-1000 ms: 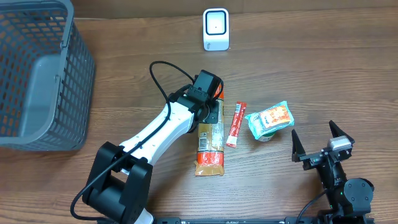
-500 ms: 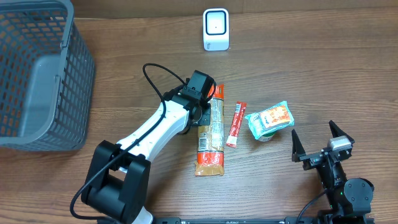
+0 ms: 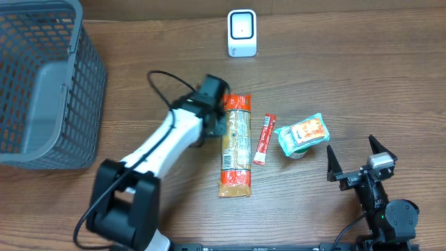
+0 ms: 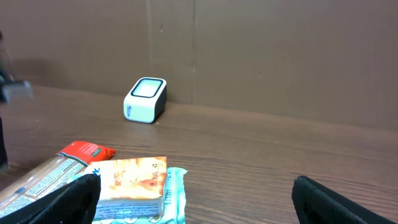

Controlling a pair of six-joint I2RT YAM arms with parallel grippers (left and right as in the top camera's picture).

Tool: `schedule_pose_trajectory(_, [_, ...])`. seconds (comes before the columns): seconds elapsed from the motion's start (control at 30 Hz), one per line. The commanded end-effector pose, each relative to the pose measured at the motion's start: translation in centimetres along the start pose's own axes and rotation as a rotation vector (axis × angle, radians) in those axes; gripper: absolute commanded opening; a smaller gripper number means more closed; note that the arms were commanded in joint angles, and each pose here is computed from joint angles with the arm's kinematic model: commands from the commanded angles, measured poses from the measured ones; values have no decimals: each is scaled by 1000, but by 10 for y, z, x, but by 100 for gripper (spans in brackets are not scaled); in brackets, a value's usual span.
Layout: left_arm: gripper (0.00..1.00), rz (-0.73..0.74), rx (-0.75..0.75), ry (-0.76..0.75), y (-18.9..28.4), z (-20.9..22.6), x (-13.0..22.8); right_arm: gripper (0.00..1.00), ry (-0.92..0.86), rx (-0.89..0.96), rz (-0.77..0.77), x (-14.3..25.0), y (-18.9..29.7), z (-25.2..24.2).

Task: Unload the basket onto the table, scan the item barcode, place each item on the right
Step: 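Open the left gripper and raise it away from the pasta pack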

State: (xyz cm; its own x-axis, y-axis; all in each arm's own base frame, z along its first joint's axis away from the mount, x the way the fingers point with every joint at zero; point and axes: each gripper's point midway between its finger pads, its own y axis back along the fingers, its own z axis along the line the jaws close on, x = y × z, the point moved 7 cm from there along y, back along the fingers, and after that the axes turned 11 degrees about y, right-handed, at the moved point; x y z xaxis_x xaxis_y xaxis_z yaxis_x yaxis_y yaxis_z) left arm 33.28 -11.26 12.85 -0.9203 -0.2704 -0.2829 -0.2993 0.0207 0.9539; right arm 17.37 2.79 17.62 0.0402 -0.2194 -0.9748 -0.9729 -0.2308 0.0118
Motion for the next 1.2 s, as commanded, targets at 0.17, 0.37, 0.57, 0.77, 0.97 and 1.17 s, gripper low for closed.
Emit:
schedule_pose_trajectory(0.17, [100,-56,-34,191,25,56,-38,100,2,-1,-4,2,0,0])
schedule_pose_trajectory(0.37, [100,-50,-44,209,25,63,-39,100,2,-1,-4,2,0,0])
schedule_pose_trajectory(0.57, [100,-53,-42,208,25,62,-40,100,2,-1,-4,2,0,0])
schedule_pose_trajectory(0.77, [100,-53,-42,208,25,62,-40,100,2,-1,-4,2,0,0])
schedule_pose_trajectory(0.97, [100,-54,-41,208,25,62,-40,100,2,-1,-4,2,0,0])
schedule_pose_trajectory(1.17, [100,-53,-42,208,25,62,-40,100,2,-1,-4,2,0,0])
